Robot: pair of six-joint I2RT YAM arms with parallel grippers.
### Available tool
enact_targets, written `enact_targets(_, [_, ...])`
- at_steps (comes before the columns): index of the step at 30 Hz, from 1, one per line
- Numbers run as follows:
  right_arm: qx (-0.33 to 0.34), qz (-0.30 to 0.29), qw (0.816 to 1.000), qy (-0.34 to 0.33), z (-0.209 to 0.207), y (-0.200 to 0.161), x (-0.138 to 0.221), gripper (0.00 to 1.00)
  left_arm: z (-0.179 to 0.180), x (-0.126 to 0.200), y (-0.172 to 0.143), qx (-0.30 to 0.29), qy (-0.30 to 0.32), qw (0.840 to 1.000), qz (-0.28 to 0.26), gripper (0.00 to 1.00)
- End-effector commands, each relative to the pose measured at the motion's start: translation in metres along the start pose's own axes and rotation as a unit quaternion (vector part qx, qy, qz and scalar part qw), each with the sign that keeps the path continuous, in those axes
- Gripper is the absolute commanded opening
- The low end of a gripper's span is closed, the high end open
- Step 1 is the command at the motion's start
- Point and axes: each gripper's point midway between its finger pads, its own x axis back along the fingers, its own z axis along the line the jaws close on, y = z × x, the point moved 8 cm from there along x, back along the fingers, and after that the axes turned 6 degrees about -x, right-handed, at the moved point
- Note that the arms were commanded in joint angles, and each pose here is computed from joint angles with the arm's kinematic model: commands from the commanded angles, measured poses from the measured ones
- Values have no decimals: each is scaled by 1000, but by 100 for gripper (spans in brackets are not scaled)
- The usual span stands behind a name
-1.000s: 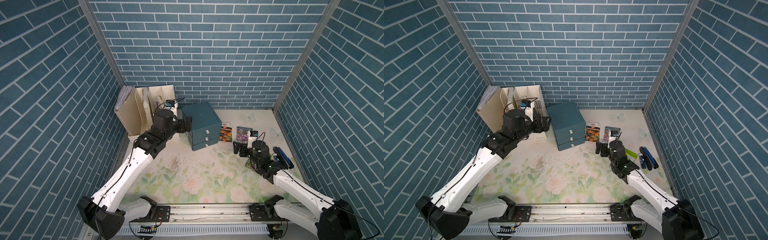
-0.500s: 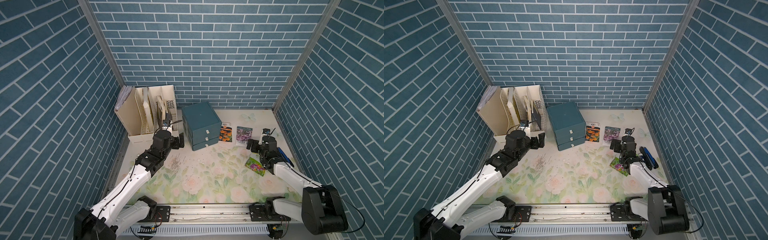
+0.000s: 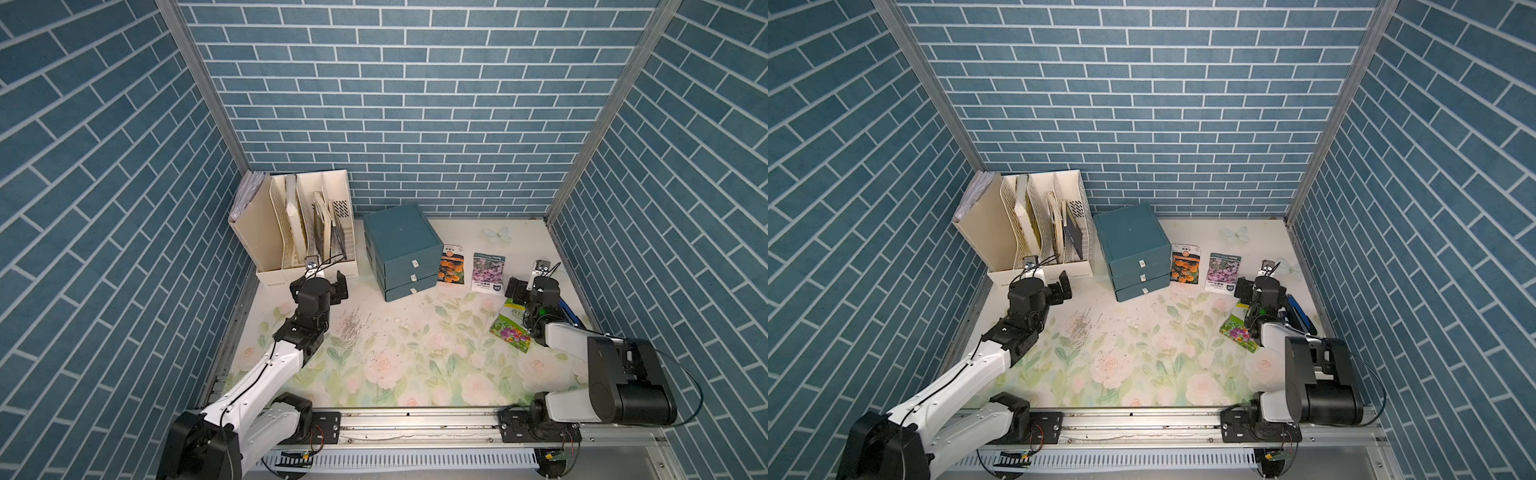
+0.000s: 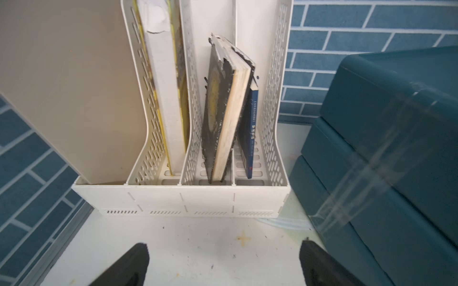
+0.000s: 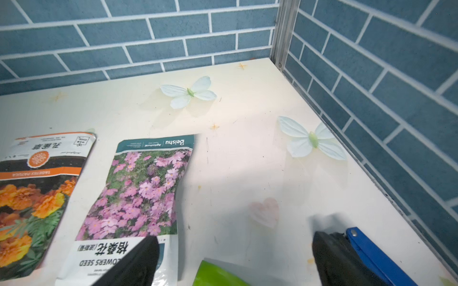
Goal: Take the seed bags out of the drawer
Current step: Reset both arms
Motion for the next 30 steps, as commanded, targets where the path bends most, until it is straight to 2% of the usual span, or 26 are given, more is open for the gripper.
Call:
enact_targets(1, [16, -55, 998, 3, 1, 11, -1, 100, 16, -6, 0, 6, 46, 997, -57, 100])
enact_targets(8, [26, -94, 995, 21, 2, 9, 5, 100, 28, -29, -29, 5, 68, 996, -64, 100])
enact_targets(17, [28, -146, 988, 34, 0, 0, 22, 100, 36, -49, -30, -17, 70, 993, -92, 100])
enact_targets(22, [37, -157, 986, 40, 3, -6, 25, 100, 40, -53, -40, -11, 59, 994, -87, 100])
enact_targets(30, [48, -166, 984, 40, 6, -11, 28, 100, 41, -60, -54, -1, 76, 994, -84, 100])
